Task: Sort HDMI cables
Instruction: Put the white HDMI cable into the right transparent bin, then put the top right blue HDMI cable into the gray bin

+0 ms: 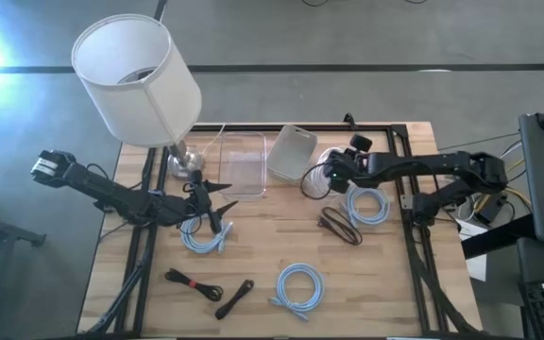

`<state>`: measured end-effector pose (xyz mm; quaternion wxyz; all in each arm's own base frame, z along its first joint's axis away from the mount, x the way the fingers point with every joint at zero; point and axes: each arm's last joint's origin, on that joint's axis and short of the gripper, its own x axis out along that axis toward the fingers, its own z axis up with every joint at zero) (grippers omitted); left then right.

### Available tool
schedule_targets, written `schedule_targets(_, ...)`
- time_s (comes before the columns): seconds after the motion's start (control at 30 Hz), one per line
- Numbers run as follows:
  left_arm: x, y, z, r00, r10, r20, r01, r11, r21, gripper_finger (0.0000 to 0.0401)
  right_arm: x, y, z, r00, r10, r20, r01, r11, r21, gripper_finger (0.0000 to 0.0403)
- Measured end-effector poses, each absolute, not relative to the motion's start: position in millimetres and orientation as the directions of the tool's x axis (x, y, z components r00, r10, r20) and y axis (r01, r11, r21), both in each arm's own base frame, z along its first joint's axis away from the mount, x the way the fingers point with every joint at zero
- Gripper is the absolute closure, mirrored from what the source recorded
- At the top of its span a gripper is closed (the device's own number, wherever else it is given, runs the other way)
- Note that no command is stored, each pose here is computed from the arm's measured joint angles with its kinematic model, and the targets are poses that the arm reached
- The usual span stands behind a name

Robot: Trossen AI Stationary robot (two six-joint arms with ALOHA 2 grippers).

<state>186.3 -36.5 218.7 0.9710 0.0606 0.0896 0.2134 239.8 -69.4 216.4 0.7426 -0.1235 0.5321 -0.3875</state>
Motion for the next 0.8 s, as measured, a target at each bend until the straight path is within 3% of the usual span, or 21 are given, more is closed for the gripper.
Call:
schedule_targets(0.37,186.3,-36.4,218.5,0.892,0.426,-0.150,-0.404,0.901,0.155,0.0151,244.7,-70.9,202.9,0.091,-0.702,-0.706,0.397,0.676,-0.621,0.0276)
schedule_targets(0.8,186.3,-36.4,218.4,0.892,0.426,-0.150,-0.405,0.902,0.151,0.0151,249.9,-64.6,214.3,0.146,-0.692,-0.707,0.434,0.687,-0.582,0.0233)
